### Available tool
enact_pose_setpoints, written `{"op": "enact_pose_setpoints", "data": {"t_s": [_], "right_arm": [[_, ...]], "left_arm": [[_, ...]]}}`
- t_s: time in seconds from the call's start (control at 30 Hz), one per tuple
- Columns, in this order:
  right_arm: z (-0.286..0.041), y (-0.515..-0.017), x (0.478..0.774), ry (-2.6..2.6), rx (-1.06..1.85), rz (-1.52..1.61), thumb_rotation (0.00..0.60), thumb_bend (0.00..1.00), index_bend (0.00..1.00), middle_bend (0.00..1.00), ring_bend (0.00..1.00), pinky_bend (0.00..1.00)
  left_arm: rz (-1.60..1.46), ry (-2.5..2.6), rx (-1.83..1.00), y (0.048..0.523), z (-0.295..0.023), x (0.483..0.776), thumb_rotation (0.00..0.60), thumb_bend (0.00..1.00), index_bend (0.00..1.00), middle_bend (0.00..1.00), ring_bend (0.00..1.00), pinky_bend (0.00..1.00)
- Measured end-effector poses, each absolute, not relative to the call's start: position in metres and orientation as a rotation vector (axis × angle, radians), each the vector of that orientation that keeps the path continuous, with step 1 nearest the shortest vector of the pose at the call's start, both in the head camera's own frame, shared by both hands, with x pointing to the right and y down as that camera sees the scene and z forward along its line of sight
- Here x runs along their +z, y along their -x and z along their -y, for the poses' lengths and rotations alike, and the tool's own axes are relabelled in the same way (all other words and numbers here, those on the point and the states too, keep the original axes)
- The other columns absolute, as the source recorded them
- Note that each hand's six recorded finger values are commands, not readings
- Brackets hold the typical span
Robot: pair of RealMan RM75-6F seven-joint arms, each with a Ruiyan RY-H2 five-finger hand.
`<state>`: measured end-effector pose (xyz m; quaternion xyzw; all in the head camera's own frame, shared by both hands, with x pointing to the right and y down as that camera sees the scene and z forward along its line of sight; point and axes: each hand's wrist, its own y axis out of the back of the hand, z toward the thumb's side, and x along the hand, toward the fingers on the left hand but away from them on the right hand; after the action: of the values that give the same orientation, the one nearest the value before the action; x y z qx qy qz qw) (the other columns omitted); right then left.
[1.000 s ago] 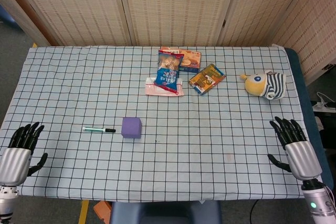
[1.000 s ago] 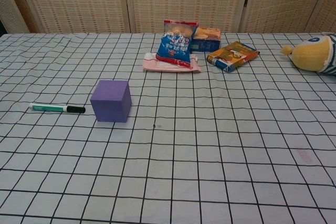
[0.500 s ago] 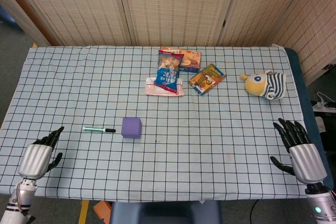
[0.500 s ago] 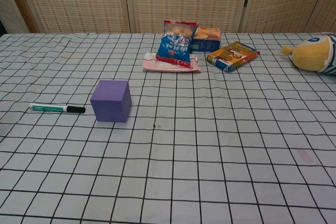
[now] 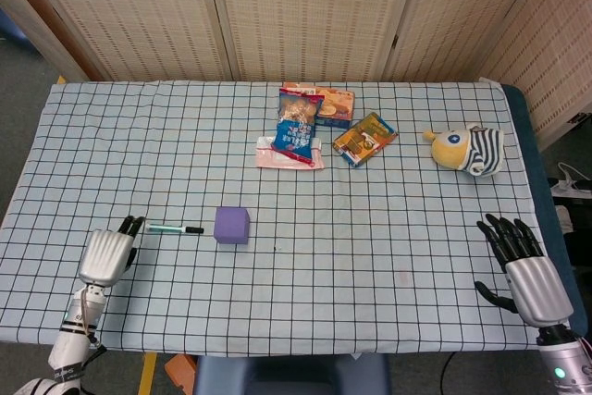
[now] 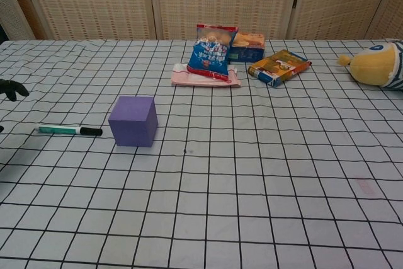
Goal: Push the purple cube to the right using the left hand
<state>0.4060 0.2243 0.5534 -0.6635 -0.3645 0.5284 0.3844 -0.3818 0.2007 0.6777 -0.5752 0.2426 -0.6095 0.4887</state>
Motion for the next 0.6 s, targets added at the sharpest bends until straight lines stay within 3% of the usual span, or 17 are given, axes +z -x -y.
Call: {"op": "enact_pose_setpoints", "data": {"t_s": [0.6], "right_arm": [[-0.226,-0.407,0.554,1.727,1.37,0.917,0.6,0.1,0.0,0.0,0.0,0.0]], "left_arm": [[-0.42,1.257,-1.454,0.356,-0.183,0.732,0.6,0.39,0.31,0.27,0.99,1.0]]}}
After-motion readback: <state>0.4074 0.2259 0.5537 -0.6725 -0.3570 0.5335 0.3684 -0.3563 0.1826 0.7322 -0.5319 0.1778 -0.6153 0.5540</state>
